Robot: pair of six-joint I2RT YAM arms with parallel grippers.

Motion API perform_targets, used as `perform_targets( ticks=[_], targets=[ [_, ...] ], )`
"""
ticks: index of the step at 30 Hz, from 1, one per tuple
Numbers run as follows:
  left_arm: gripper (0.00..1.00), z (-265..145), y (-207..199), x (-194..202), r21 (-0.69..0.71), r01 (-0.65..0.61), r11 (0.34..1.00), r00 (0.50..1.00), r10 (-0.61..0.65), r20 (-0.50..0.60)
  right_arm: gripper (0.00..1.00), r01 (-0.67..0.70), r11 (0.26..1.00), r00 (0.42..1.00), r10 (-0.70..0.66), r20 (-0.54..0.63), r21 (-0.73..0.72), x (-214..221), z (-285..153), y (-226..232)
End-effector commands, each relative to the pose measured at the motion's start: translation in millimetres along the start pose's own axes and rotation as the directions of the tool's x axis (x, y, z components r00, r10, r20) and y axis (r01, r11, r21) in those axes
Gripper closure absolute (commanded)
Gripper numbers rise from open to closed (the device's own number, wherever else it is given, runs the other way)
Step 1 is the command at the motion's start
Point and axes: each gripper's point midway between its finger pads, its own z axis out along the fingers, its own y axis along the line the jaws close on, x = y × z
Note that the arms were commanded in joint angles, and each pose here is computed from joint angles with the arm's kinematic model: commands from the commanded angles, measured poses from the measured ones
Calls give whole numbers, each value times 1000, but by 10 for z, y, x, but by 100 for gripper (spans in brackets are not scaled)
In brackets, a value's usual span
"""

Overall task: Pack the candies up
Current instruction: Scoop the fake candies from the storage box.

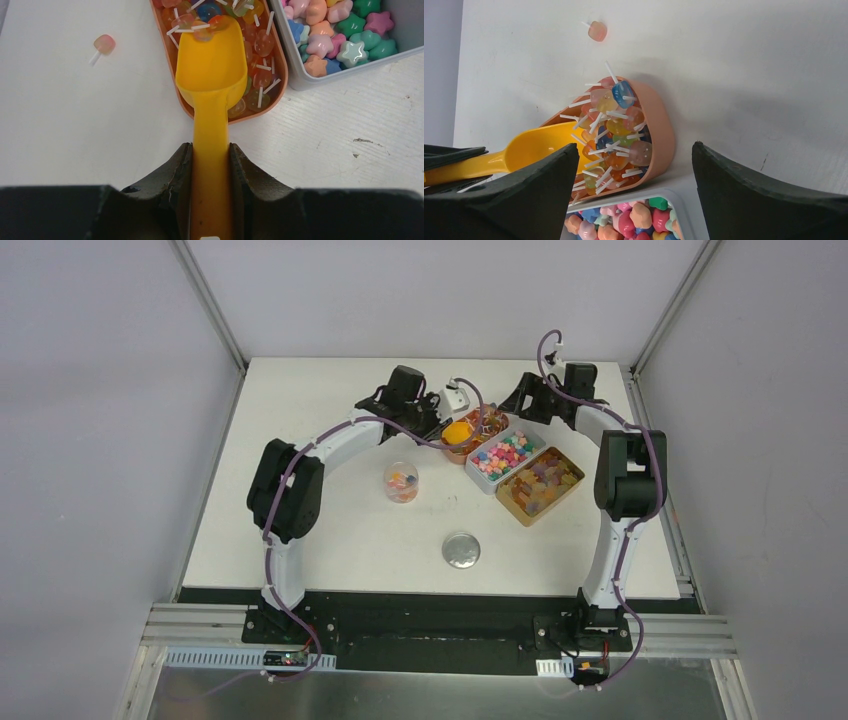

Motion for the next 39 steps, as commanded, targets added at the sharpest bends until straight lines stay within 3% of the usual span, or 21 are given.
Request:
perform_targets(
  ticks=[1,13,28,39],
  targets=[
    [100,-2,-21,0,-4,-18,1000,1000,19,13,14,58,998,996,-57,62,-12,-205,-65,83],
    [100,-14,16,-108,-22,-29,999,998,30,48,15,52,999,997,-51,63,-15,-202,-58,82],
    [100,15,18,-8,-27,140,990,990,-139,33,15,56,998,996,-55,72,-17,-240,-77,101],
    [100,103,10,190,-24,-31,999,999,31,11,16,48,999,996,-47,70,-20,-224,-66,99]
  ],
)
